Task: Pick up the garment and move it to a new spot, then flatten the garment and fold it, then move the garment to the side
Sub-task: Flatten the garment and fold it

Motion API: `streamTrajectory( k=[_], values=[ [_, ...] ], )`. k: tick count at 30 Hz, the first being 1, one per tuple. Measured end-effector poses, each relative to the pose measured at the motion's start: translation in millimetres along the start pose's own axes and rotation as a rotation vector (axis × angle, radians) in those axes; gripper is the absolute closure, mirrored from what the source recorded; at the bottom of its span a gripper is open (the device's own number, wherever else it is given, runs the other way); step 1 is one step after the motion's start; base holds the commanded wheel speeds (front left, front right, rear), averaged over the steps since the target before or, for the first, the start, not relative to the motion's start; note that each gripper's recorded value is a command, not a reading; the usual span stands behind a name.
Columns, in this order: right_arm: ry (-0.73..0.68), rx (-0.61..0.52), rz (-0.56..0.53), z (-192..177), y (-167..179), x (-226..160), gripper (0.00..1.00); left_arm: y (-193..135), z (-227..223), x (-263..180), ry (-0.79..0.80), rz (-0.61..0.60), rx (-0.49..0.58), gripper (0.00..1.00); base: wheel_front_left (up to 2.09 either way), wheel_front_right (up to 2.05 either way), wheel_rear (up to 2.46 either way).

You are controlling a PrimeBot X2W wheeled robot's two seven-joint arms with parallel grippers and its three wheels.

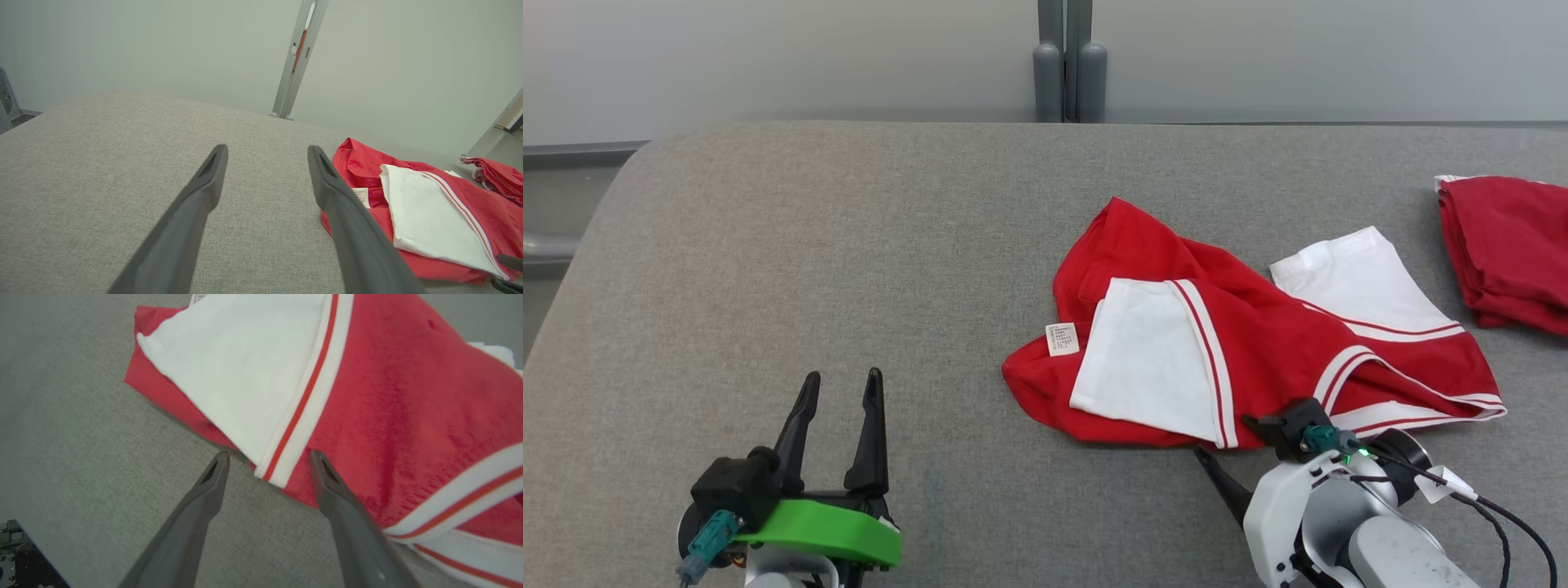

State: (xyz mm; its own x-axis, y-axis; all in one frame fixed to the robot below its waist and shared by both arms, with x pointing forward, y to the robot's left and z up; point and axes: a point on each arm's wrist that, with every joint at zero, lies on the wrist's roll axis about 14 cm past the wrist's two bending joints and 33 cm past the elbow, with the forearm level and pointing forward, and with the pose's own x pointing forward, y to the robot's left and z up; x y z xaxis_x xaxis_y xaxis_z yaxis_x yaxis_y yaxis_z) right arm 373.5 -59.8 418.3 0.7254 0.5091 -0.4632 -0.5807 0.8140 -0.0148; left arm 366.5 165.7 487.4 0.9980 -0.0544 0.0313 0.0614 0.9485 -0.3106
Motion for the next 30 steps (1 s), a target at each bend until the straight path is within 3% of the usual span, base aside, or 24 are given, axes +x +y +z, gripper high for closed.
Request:
streamTrajectory(
  k=[1,2,3,4,11,18,22,27,28,29,30],
  values=[
    [0.003,-0.003,-0.011,-1,-3,1,0.0,0,0,1,0.001,0.001,-0.001,0.0,0.0,0.0,0.0],
    [0.009,-0.013,-0.023,-1,-7,2,0.19,1,-1,1,0.002,0.003,-0.001,0.0,0.0,0.0,0.0],
    [0.014,-0.028,-0.037,-2,-11,3,0.71,1,-1,2,0.001,0.005,-0.002,0.0,0.0,0.0,0.0],
    [0.015,-0.03,-0.043,-2,-12,4,1.0,2,0,2,0.001,0.008,-0.001,0.0,0.0,0.0,0.0],
    [-0.065,-0.012,-0.095,15,-23,2,1.0,3,-2,5,0.005,0.01,-0.003,0.0,0.0,0.0,0.0],
    [-0.205,0.078,-0.172,42,-39,-33,1.0,-10,-9,12,0.023,-0.031,-0.009,0.0,0.0,0.0,0.0],
    [-0.148,0.059,-0.174,25,-47,-59,1.0,-25,-14,20,0.036,-0.08,-0.009,0.0,0.0,0.0,0.0],
    [0.044,0.119,-0.265,-41,-79,-91,1.0,-43,-24,32,0.061,-0.138,-0.009,0.0,0.0,0.0,0.0],
    [0.059,0.134,-0.274,-47,-81,-93,0.69,-44,-26,33,0.067,-0.142,-0.009,0.0,0.0,0.0,0.0],
    [0.065,0.151,-0.282,-51,-82,-94,0.0,-45,-29,34,0.073,-0.147,-0.01,0.0,0.0,0.0,0.0],
    [0.067,0.165,-0.286,-54,-82,-94,0.0,-46,-30,35,0.078,-0.151,-0.009,0.0,0.0,0.0,0.0]
  ],
)
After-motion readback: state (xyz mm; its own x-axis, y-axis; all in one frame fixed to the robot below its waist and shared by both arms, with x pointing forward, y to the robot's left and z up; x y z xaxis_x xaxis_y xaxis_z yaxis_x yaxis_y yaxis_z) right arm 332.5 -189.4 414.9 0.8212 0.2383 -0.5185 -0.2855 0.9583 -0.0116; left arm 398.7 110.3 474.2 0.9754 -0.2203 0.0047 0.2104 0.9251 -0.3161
